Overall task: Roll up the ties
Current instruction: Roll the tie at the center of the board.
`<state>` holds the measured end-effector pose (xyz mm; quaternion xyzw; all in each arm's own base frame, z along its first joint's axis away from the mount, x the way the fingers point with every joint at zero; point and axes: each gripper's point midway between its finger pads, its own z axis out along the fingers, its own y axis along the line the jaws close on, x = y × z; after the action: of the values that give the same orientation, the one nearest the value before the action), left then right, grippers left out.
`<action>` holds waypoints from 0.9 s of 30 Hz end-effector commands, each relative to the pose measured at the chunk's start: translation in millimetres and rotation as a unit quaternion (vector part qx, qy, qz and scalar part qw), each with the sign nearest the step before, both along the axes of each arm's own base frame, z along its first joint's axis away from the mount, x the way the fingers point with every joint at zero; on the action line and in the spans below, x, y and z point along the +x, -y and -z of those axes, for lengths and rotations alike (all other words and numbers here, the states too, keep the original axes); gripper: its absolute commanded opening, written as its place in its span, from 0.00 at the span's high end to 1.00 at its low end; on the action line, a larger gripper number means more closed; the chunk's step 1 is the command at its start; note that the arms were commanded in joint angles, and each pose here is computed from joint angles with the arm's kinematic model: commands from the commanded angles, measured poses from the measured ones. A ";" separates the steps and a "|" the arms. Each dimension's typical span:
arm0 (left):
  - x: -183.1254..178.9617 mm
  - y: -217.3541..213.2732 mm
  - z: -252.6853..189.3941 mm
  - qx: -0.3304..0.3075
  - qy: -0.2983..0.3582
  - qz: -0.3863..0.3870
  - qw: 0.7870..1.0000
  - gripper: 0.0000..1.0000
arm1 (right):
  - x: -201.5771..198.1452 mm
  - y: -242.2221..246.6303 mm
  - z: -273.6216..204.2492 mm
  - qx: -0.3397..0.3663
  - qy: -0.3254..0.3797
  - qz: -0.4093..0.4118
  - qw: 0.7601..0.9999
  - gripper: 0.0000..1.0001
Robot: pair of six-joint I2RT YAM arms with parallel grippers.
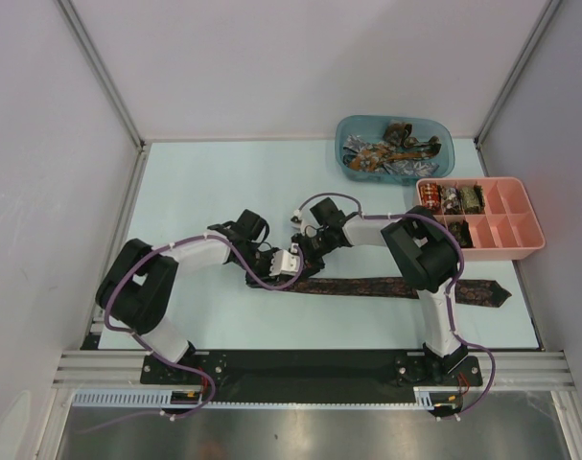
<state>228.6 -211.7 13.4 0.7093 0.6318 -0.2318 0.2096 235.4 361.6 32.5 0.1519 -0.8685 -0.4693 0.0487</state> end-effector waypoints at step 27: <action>-4.4 16.1 -45.1 -0.046 -0.026 0.007 0.999 0.57 | 2.5 8.0 31.9 -0.075 0.018 -0.014 0.997 1.00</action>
<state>225.5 -197.3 26.6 0.7035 0.6422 -0.2372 0.1906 231.6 355.1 19.6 0.1601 -0.8851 -0.4321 0.0654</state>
